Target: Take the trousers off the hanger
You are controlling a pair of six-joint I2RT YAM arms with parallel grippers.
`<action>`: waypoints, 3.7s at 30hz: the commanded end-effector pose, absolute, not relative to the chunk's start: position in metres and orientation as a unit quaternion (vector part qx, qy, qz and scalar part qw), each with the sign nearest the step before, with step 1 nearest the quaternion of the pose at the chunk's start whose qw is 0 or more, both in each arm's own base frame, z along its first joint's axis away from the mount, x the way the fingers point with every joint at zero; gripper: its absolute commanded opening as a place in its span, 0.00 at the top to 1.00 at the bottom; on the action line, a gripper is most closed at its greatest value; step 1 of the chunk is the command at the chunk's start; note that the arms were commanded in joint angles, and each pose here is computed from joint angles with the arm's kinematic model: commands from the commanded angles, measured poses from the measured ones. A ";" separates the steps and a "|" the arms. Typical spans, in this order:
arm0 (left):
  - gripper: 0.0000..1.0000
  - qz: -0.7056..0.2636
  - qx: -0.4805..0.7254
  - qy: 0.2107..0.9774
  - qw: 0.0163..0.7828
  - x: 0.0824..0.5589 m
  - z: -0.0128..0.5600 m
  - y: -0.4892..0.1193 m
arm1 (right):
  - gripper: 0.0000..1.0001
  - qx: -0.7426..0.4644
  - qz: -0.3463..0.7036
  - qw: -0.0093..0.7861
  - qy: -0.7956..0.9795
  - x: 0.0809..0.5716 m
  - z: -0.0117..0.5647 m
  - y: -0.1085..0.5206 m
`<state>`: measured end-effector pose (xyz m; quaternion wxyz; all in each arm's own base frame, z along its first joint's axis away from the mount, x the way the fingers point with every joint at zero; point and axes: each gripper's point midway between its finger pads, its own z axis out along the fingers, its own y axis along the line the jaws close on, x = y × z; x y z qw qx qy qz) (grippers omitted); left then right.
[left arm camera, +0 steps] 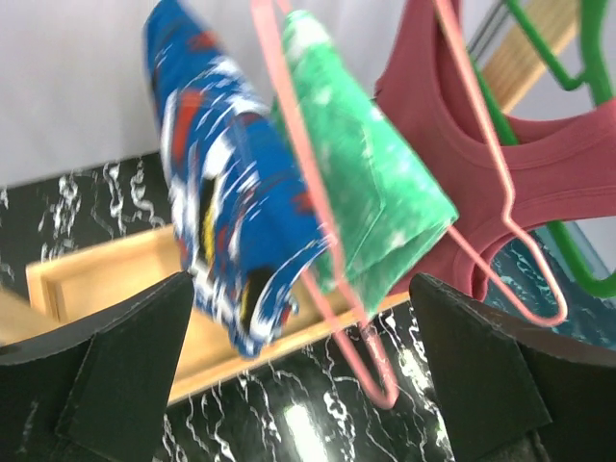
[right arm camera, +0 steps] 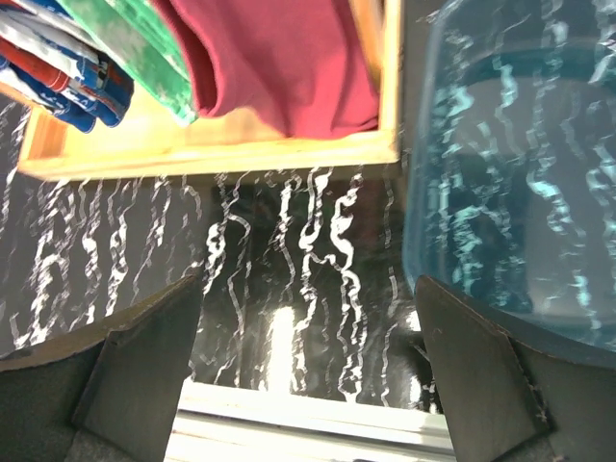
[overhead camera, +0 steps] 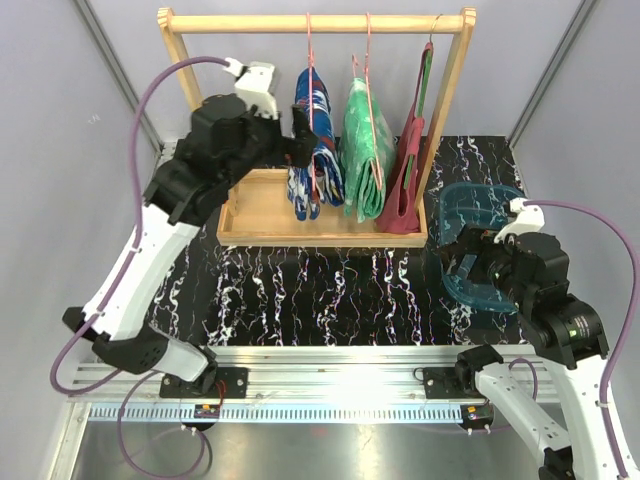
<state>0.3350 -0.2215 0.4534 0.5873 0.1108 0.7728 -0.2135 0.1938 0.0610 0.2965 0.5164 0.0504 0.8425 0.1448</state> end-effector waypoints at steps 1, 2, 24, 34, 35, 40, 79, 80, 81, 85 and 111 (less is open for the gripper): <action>0.01 -0.172 0.104 0.728 0.655 0.347 0.496 -0.220 | 0.00 0.040 0.186 0.525 0.830 0.195 0.303 0.076; 0.01 -0.166 0.098 0.729 0.657 0.352 0.498 -0.222 | 0.01 0.040 0.189 0.524 0.830 0.194 0.302 0.077; 1.00 -0.001 0.069 0.781 0.620 0.429 0.428 -0.234 | 0.01 0.017 0.243 0.507 0.827 0.187 0.290 0.097; 1.00 -0.075 0.027 0.736 0.672 0.417 0.483 -0.234 | 0.01 0.004 0.253 0.525 0.812 0.194 0.306 0.102; 1.00 -0.086 0.018 0.731 0.677 0.415 0.490 -0.233 | 0.01 0.002 0.254 0.528 0.810 0.195 0.308 0.103; 1.00 -0.133 -0.006 0.693 0.709 0.400 0.531 -0.227 | 0.00 -0.001 0.257 0.551 0.794 0.202 0.332 0.104; 1.00 -0.358 -0.134 0.695 0.609 0.235 0.534 -0.163 | 0.01 -0.232 0.253 0.678 0.650 0.217 0.469 0.342; 1.00 -0.367 -0.133 0.693 0.606 0.231 0.536 -0.163 | 0.01 -0.235 0.260 0.682 0.642 0.214 0.466 0.348; 1.00 -0.371 -0.134 0.693 0.603 0.230 0.535 -0.164 | 0.02 -0.236 0.263 0.682 0.641 0.213 0.460 0.355; 1.00 -0.394 -0.145 0.686 0.594 0.226 0.536 -0.167 | 0.03 -0.219 0.279 0.703 0.616 0.205 0.447 0.378; 1.00 -0.501 -0.111 0.659 0.549 0.199 0.556 -0.194 | 0.23 -0.206 0.169 0.808 0.525 0.234 0.432 0.404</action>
